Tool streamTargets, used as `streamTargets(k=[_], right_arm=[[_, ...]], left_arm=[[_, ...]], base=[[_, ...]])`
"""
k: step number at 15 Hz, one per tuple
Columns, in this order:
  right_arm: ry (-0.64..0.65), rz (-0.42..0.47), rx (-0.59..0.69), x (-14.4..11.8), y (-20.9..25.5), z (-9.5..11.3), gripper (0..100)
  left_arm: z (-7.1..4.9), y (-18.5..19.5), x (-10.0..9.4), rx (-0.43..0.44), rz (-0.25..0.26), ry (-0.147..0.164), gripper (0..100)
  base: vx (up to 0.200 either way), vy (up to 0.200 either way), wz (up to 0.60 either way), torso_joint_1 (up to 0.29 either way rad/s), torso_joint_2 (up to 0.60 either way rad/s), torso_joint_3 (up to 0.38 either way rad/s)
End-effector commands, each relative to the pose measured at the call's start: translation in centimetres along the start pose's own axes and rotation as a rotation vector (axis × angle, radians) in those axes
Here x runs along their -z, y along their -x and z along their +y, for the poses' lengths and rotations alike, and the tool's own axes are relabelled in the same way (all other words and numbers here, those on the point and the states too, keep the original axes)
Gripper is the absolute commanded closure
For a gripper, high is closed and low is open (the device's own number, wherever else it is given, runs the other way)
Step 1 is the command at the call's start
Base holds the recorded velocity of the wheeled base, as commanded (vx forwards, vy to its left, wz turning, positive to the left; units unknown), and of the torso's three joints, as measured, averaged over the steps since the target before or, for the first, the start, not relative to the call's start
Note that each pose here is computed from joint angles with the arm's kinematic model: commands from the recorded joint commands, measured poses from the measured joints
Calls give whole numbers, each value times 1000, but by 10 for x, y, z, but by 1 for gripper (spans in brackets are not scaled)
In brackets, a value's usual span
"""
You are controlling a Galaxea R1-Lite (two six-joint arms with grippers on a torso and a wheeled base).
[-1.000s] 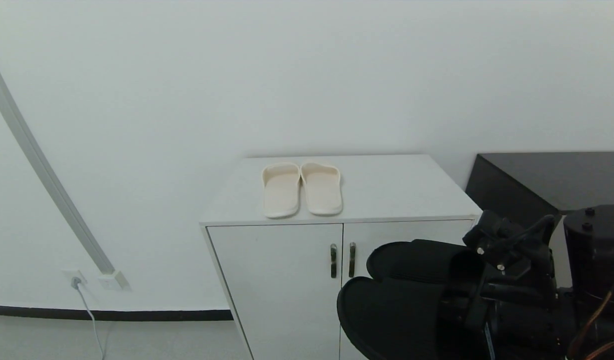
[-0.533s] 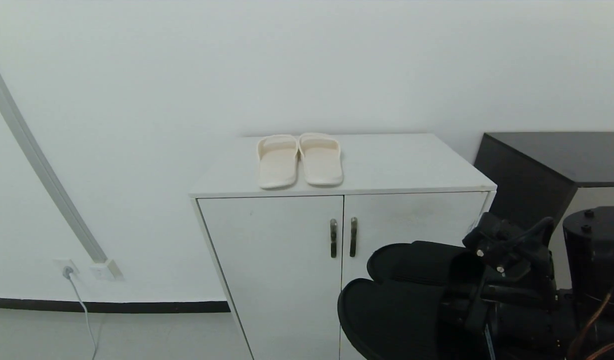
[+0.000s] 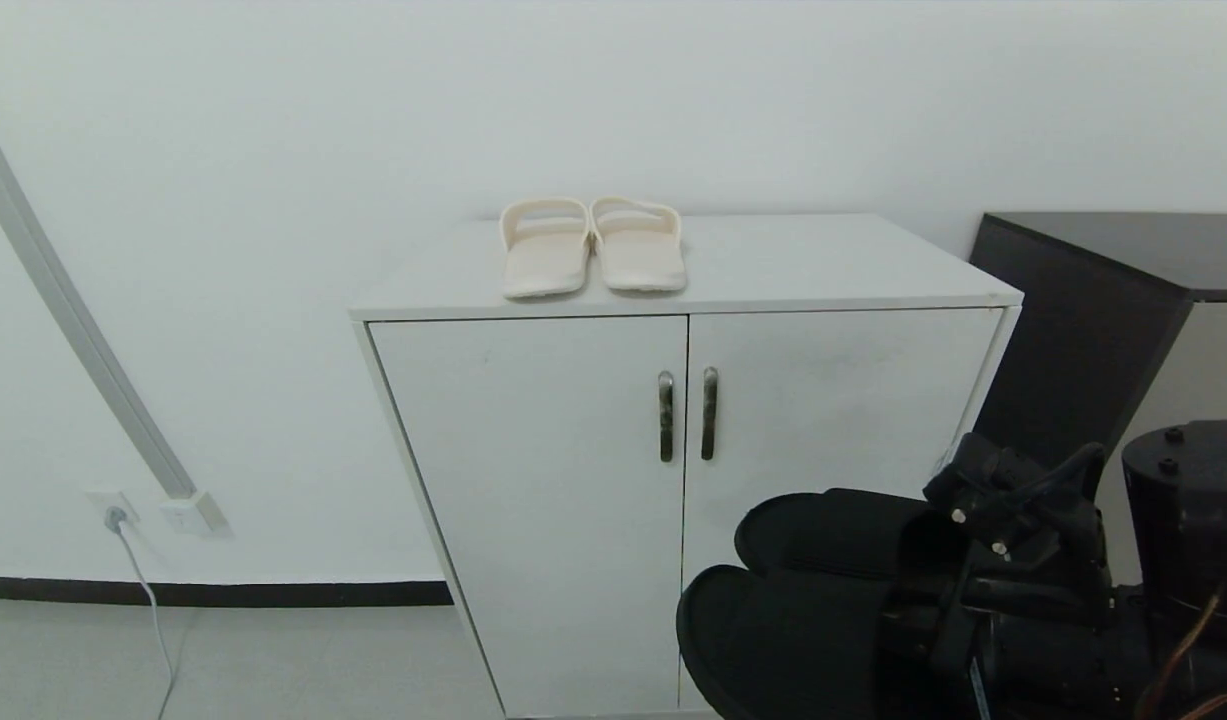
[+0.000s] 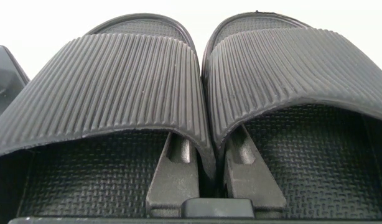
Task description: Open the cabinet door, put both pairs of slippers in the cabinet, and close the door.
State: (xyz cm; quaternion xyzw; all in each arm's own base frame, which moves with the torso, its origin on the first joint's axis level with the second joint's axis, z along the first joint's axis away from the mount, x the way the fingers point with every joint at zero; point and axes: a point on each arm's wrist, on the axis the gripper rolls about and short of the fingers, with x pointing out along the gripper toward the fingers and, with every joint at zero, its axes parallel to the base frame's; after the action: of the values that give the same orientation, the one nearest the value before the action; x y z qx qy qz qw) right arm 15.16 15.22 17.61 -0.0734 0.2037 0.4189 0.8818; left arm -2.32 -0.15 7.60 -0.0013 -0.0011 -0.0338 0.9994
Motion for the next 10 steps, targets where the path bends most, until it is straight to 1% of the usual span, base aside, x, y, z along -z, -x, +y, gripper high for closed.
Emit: streamTargets(k=[1, 4, 5, 8, 9, 10], right_arm=[[0, 3, -1, 1, -1, 0, 100], [0, 5, -2, 1, 0, 0, 100], [-1, 8, -23, 2, -1, 0, 100], [-1, 6, -27, 2, 0, 0, 100], [9, 9, -27, 2, 0, 1, 100], [28, 10, -27, 3, 0, 1, 100]], left_arm=[[0, 0, 0, 0, 1, 0, 0], [0, 0, 0, 0, 1, 0, 0], [0, 0, 0, 0, 1, 0, 0], [0, 0, 0, 0, 2, 0, 0], [0, 0, 0, 1, 2, 0, 0], [0, 0, 0, 0, 2, 0, 0]], base=[[0, 0, 0, -119, 456, 334], [0, 0, 0, -103, 461, 354], [0, 0, 0, -76, 452, 378], [0, 0, 0, -45, 445, 393], [0, 0, 0, -7, 261, 212], [0, 0, 0, 0, 0, 0]])
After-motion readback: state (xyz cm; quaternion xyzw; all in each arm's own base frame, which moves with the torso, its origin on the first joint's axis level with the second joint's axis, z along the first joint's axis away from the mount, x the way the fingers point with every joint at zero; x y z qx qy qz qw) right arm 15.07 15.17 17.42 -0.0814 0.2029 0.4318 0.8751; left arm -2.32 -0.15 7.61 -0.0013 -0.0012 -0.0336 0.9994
